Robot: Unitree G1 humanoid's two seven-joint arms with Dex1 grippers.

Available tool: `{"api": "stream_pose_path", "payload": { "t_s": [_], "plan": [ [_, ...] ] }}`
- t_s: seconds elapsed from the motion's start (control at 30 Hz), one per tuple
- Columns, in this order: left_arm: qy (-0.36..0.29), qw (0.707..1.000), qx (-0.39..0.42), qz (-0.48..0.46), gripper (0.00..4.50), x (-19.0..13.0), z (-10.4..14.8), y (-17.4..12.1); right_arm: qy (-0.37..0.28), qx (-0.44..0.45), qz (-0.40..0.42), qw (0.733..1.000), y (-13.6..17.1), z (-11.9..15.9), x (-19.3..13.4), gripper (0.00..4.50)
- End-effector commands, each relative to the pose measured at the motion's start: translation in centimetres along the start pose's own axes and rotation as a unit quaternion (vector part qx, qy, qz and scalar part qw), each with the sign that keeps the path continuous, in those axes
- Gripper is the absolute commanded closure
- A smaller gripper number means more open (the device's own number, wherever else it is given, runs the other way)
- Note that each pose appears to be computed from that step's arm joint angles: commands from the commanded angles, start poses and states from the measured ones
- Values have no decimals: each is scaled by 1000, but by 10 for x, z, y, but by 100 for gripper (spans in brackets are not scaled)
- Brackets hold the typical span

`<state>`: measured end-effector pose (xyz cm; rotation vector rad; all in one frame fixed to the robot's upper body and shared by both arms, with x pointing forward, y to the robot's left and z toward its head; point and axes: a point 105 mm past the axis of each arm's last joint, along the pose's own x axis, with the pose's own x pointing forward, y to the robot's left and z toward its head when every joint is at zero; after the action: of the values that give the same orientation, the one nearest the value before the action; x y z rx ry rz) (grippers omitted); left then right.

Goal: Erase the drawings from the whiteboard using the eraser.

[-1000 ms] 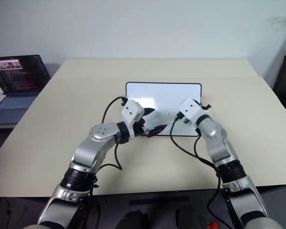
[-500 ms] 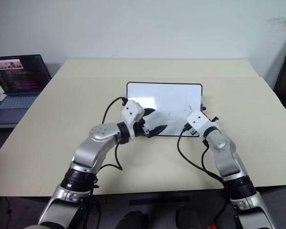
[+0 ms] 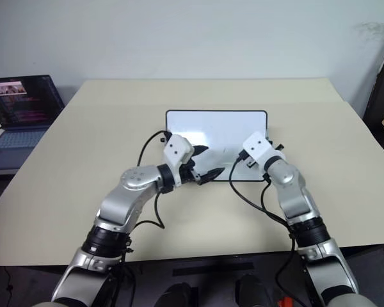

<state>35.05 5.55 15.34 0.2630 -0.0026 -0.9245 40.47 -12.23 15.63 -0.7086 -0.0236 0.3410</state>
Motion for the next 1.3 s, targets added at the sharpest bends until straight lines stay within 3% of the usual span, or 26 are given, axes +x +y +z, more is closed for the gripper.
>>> {"api": "stream_pose_path", "payload": {
  "t_s": [0.03, 0.2, 0.37, 0.67, 0.83, 1.07, 1.3],
  "plan": [
    [-25, 1000, 14, 7, 0, -4, 15, 1, 6, 2, -8, 1000, -4, -2, 5, 323],
    [-24, 1000, 13, 9, 0, -5, 15, 1, 16, 4, -18, 1000, -11, -8, 6, 323],
    [-25, 1000, 14, 7, 0, -5, 16, 1, 48, 17, -14, 999, -11, -31, -6, 323],
    [-26, 1000, 13, 1, 0, -2, 17, -1, 90, 48, 25, 994, 11, -56, -31, 323],
    [-26, 1000, 14, 0, 0, -2, 17, 0, 63, 62, 35, 995, 13, -36, -30, 323],
    [-24, 1000, 14, 4, 0, -4, 15, 1, -75, 60, -17, 995, -14, 39, -18, 323],
    [-22, 1000, 15, 6, 0, -6, 15, 2, -63, 37, -58, 996, -26, 30, 8, 323]
  ]
}}
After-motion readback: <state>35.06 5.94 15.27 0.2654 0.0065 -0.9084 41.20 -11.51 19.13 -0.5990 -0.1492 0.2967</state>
